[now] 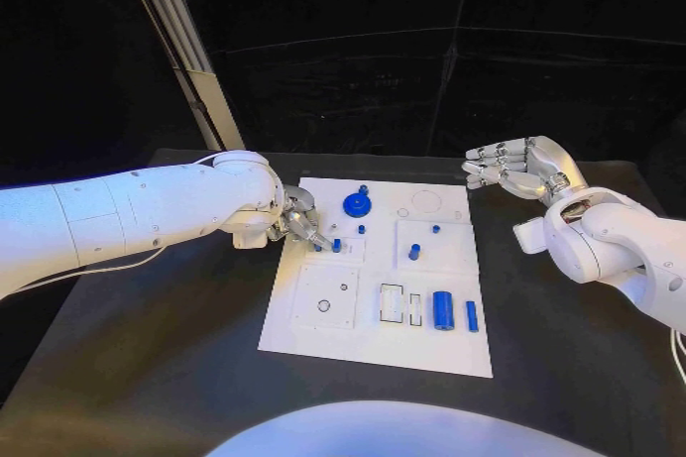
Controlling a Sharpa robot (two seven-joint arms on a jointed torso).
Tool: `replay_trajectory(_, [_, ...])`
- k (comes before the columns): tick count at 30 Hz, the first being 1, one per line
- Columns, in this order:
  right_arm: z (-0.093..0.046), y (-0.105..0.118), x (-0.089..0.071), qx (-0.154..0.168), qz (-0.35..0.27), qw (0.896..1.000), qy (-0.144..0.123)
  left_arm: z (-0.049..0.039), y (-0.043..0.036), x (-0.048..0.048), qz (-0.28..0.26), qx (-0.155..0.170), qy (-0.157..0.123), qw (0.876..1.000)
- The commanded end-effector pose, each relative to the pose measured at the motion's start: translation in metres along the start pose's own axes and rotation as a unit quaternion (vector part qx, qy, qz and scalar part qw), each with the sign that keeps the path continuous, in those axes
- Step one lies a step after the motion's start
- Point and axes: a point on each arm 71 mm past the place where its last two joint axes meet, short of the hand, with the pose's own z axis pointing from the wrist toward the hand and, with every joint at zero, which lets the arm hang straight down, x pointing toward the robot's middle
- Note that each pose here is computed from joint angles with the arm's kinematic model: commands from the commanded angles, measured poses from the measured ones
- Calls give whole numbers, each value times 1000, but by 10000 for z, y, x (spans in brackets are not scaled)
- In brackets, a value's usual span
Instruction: Assemble the parts on the task board
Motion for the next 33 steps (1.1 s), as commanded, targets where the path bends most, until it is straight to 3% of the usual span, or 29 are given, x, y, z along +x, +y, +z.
replay_trajectory(1, [6,15,4,-3,2,1000,4,8,29,35,4,-10,12,1000])
replay_trajectory(16, [11,13,9,-3,2,1000,3,-9,71,10,-6,-8,-3,1000])
replay_trajectory(33, [15,8,8,-3,2,1000,3,-93,119,-58,-47,33,-28,998])
